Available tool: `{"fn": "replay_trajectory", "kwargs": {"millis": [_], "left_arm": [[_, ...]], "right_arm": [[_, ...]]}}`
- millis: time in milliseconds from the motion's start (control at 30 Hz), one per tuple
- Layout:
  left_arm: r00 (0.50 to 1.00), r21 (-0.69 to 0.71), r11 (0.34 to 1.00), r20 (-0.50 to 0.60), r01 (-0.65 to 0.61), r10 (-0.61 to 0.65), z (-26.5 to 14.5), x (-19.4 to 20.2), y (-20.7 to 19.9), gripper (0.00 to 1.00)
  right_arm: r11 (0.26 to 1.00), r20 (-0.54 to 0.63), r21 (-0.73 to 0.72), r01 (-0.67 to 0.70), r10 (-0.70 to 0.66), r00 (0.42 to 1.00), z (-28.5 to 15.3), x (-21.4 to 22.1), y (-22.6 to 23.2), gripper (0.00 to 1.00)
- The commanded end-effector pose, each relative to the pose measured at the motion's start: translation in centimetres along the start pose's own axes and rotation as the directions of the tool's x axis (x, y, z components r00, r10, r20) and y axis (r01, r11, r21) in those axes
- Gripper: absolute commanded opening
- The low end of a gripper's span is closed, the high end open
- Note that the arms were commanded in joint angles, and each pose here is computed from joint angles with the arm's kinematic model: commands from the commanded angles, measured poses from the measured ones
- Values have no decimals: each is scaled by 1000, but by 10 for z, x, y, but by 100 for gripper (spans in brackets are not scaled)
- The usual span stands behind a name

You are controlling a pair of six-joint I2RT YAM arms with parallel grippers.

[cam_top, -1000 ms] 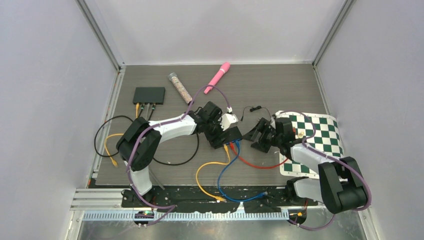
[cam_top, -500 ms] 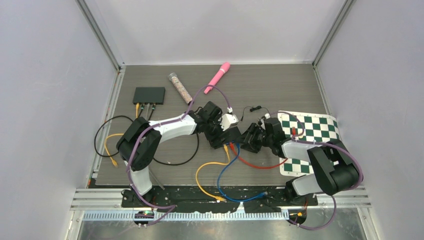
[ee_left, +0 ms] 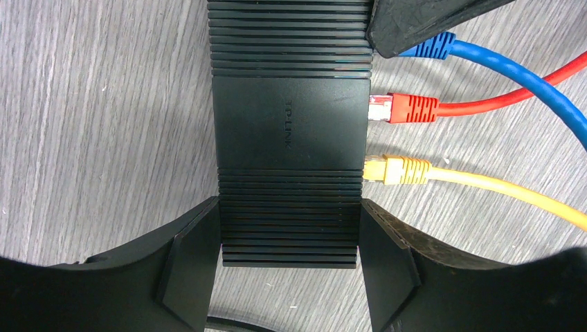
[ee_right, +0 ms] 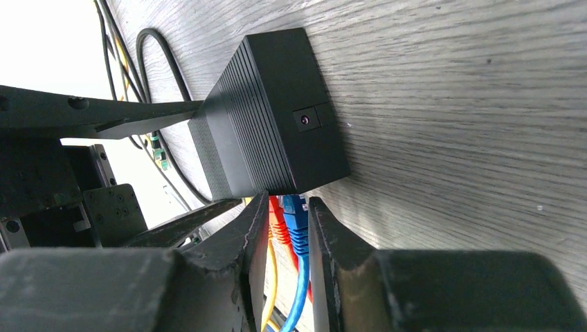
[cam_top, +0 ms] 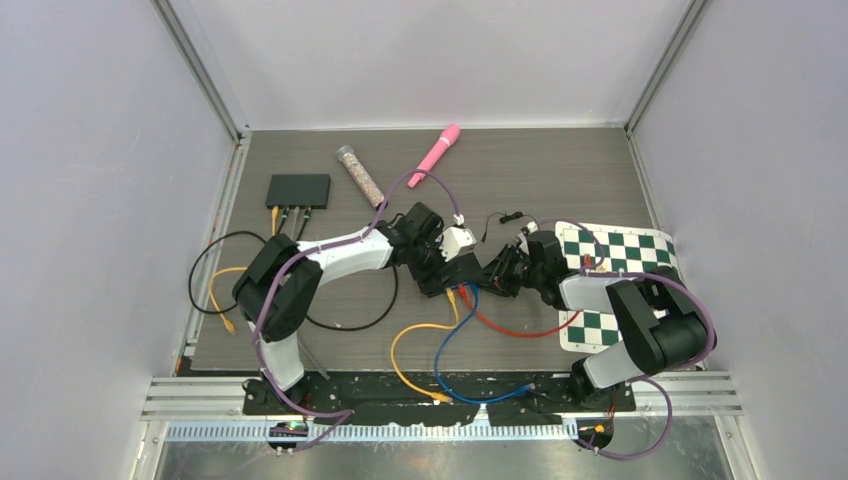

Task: Pull the plug from the switch port
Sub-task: Pull the connector from the switch port.

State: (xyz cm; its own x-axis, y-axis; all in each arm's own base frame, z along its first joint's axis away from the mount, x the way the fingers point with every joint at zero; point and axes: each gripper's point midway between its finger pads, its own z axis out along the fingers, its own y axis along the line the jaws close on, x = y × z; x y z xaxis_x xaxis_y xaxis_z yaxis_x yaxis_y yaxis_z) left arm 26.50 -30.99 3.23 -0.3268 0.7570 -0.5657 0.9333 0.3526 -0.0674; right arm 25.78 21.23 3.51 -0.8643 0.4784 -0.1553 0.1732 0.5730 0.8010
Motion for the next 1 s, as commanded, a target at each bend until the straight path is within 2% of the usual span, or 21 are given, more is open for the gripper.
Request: {"fn": "replay_trajectory", "kwargs": {"millis": [0,100,167,300,500,733,967], "left_arm": [[989,86,994,-137,64,-51,2,39,-25,61],[989,86,994,-140,65,-52,2,39,-25,61],[989,86,994,-140,65,-53,2,39,-25,61],[989,84,994,-140,65,-53,2,39,-24,61],[988,83,994,-143,68,-56,2,40,-24,62],[993,37,998,-107,49,-45,3,36,-16,61],[990,50,996,-128,68,-61,4,40,-19,61]], "right_arm": [[999,42,-28,28,-26,999,1,-11,8,22],[998,42,-36,44,-42,998,0,-12,12,22],[997,39,-51,59,-57,998,-1,-13,17,32],[997,42,-47,62,-61,997,-5,-12,14,38],[997,37,-52,65,-63,997,-6,-11,12,37],[986,54,-29,163,-161,985,-10,-17,16,40],[983,24,-33,179,-178,984,-10,-10,12,30]]}}
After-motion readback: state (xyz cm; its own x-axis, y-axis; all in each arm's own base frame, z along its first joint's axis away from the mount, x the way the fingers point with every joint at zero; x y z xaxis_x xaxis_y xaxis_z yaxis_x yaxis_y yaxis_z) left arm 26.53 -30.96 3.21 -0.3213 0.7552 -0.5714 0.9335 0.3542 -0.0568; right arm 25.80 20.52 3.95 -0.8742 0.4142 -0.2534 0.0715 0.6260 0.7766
